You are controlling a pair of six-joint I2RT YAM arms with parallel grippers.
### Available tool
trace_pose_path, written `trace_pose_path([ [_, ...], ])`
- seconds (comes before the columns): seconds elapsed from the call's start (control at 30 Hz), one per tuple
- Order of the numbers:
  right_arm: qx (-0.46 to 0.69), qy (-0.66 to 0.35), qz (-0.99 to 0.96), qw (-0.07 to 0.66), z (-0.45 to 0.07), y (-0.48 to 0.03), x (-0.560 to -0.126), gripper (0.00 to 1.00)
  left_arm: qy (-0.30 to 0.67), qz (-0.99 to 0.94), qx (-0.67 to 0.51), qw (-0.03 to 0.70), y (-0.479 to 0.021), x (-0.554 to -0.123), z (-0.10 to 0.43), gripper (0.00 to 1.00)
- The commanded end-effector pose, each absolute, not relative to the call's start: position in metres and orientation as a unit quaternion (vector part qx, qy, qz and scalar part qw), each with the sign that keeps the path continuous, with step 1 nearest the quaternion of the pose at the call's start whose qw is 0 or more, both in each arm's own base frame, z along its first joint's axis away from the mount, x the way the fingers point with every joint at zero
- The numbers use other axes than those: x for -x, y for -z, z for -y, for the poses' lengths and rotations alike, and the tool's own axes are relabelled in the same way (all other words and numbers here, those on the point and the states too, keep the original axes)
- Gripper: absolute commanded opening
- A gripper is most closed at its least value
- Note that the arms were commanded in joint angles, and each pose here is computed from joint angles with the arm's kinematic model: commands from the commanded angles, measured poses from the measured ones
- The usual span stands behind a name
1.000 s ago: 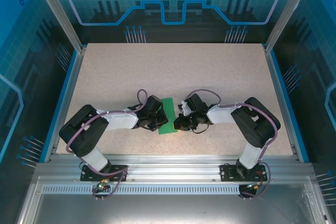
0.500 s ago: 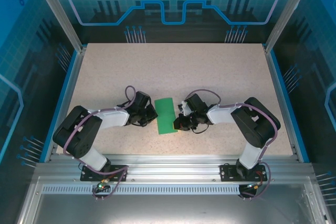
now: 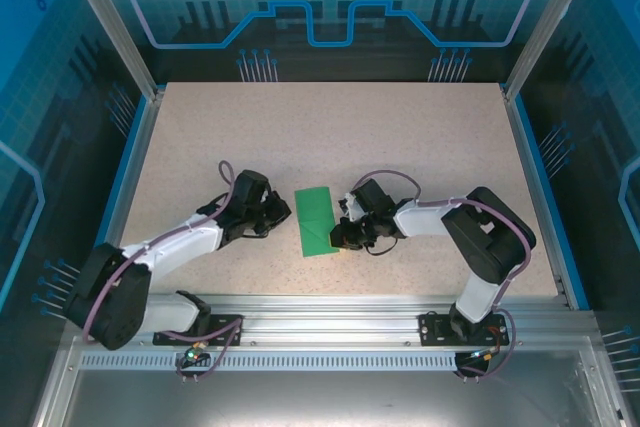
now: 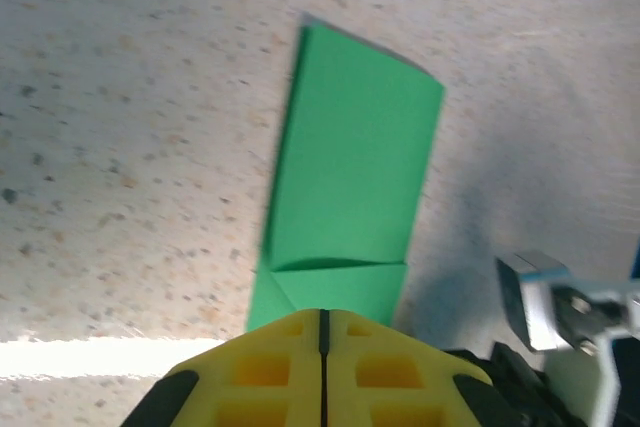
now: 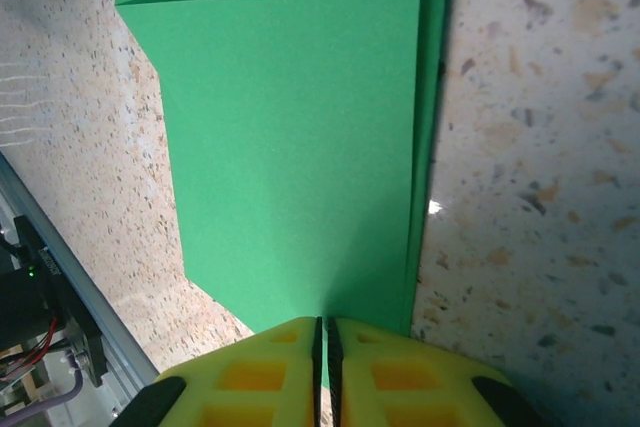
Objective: Fold a paper plane with a square sheet of paper (pick it up from the middle)
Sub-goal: Fold the triangle a second time at the center of the table.
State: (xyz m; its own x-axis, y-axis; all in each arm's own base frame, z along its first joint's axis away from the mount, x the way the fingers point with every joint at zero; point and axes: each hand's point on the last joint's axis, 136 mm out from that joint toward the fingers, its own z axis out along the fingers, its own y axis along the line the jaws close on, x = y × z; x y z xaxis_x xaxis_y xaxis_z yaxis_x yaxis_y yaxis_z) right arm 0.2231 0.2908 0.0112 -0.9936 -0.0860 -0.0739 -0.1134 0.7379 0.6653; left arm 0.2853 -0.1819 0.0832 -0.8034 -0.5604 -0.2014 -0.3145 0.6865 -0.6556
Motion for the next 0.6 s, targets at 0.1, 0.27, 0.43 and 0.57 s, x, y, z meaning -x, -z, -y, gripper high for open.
trace_pose_path([
  [0.1, 0.054, -0.317, -0.947, 0.005, -0.282, -0.008, -0.211, 0.16, 0.330, -0.911, 0.182, 0.168, -0.087, -0.270, 0.217, 0.10],
  [0.27, 0.057, -0.312, -0.948, 0.009, -0.280, -0.012, -0.211, 0.18, 0.323, -0.923, 0.155, 0.140, -0.066, -0.271, 0.245, 0.09],
  [0.43, 0.060, -0.311, -0.948, 0.014, -0.278, -0.017, -0.210, 0.20, 0.305, -0.933, 0.158, 0.108, -0.037, -0.271, 0.255, 0.07],
  [0.57, 0.064, -0.317, -0.946, 0.024, -0.279, -0.027, -0.211, 0.23, 0.287, -0.939, 0.166, 0.092, -0.018, -0.269, 0.252, 0.06],
])
